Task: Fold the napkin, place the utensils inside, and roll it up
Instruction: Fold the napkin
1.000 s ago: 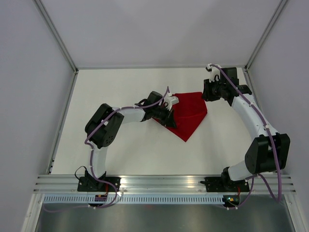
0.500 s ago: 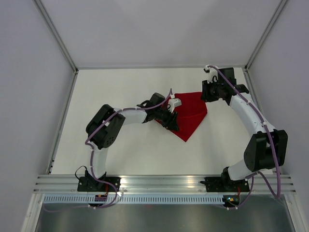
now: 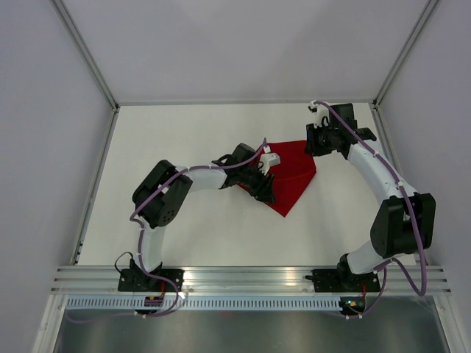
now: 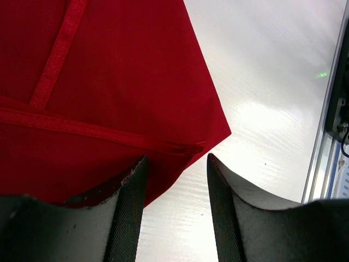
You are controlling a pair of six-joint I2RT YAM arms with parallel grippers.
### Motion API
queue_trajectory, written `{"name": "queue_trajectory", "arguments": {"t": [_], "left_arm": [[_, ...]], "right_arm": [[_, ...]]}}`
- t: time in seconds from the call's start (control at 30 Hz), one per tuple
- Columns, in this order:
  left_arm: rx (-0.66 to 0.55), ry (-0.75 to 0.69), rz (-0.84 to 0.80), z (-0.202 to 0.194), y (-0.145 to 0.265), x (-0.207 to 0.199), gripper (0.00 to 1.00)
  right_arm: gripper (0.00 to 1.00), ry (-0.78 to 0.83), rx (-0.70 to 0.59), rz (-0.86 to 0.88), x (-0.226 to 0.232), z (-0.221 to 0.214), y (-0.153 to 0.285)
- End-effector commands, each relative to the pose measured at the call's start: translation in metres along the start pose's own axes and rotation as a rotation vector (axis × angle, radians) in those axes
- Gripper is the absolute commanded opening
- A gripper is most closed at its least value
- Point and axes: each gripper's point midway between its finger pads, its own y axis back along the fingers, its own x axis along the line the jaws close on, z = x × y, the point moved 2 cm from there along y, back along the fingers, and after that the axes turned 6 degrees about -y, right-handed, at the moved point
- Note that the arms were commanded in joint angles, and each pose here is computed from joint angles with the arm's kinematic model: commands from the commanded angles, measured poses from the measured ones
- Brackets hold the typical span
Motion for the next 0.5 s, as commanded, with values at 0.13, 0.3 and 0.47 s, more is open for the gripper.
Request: {"name": "queue_trajectory", "arguments": {"t": [0.13,0.3,0.47], "left_arm": [[-0.066,-0.094,0.012,0.038,0.013,-0.011,0.58],[-0.165,-0.125,-0.005,0.081,0.023,-0.021,0.64],[-0.240,-0.105,0.044,0.112,0.039,-0.015,0.65]], "right_arm": [[0.31,0.008,0.017,-0.029,-0.004,-0.003,-0.004],[0.31,0.000,0.032,-0.051,-0.008,-0.006,-0.007],[0.31,-0.025,0.080,-0.084,-0.015,-0.017,-0.014]]}}
